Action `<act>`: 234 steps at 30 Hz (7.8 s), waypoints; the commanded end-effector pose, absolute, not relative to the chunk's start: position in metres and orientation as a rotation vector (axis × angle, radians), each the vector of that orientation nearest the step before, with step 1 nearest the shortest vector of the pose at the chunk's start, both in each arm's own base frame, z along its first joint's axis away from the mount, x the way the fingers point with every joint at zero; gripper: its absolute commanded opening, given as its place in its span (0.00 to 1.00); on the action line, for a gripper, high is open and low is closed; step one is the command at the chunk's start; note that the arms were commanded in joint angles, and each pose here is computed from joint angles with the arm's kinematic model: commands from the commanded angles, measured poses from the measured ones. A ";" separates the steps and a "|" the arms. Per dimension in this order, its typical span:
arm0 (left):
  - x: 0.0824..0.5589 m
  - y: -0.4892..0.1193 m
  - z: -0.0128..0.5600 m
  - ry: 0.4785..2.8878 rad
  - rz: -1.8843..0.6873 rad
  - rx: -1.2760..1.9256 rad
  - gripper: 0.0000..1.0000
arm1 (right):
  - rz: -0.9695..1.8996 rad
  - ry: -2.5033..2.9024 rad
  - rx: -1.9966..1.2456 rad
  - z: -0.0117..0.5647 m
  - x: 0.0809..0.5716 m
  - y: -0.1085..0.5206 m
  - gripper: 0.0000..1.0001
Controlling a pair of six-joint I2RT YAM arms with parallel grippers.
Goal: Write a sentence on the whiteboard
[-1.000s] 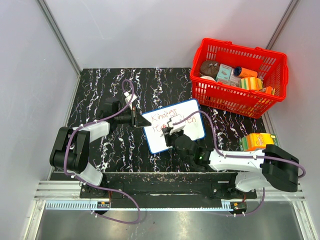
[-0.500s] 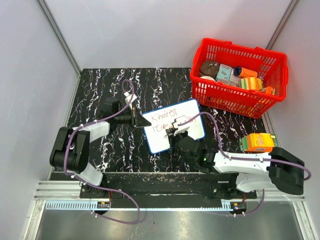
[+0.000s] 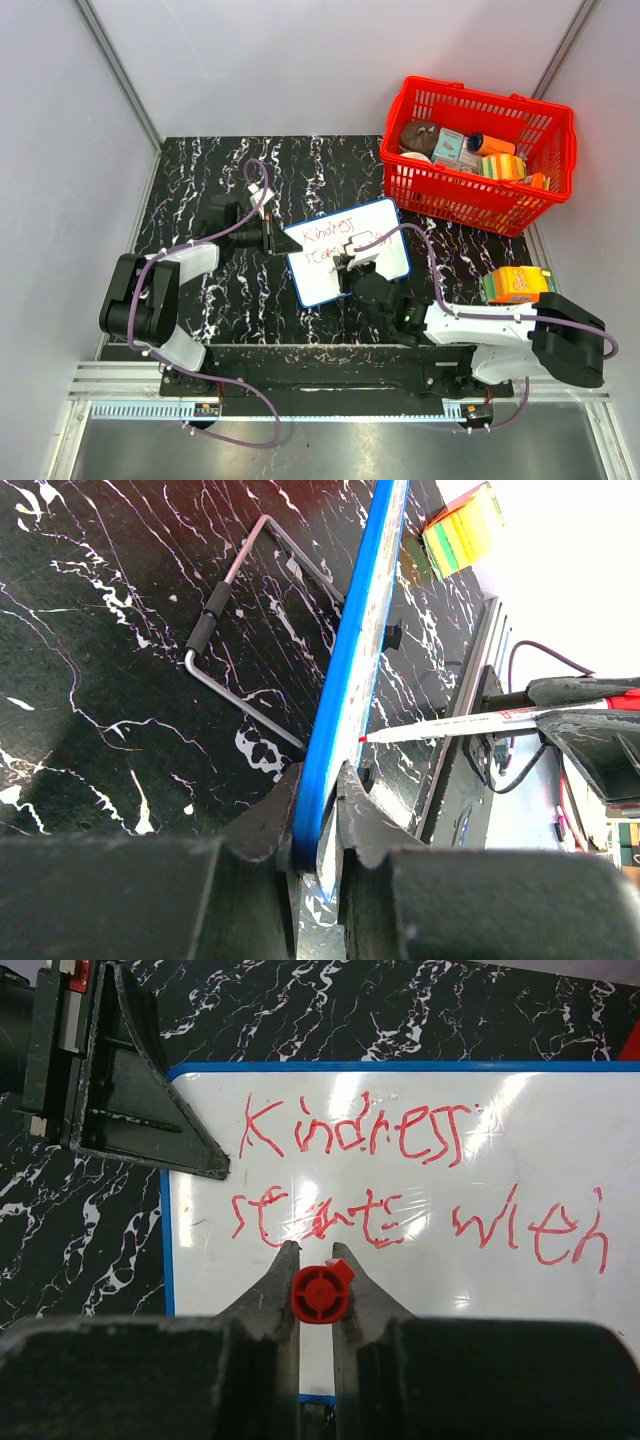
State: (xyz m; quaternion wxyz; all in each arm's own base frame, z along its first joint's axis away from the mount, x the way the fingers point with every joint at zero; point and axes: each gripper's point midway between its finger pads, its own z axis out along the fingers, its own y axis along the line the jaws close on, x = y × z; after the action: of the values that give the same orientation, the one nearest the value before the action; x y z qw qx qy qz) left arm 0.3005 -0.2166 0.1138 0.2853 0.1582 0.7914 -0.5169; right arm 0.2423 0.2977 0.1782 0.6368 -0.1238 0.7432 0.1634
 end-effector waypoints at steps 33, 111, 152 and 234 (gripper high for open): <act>0.340 -0.187 0.073 2.161 -0.989 0.406 0.00 | 0.437 1.712 -0.253 0.181 0.244 0.307 0.00; 0.341 -0.187 0.073 2.161 -0.988 0.405 0.00 | 0.472 1.782 -0.227 0.171 0.243 0.280 0.00; 0.341 -0.187 0.072 2.162 -0.988 0.404 0.00 | 0.433 1.706 -0.167 0.200 0.260 0.265 0.00; 0.341 -0.186 0.072 2.166 -0.984 0.403 0.00 | 0.399 1.859 -0.152 0.154 0.255 0.241 0.00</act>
State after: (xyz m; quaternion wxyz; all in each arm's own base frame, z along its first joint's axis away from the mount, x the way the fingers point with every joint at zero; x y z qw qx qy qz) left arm 0.3006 -0.2166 0.1139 0.2855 0.1585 0.7914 -0.5168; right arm 0.2556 0.2481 0.1601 0.5841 -0.0710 0.7886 0.1785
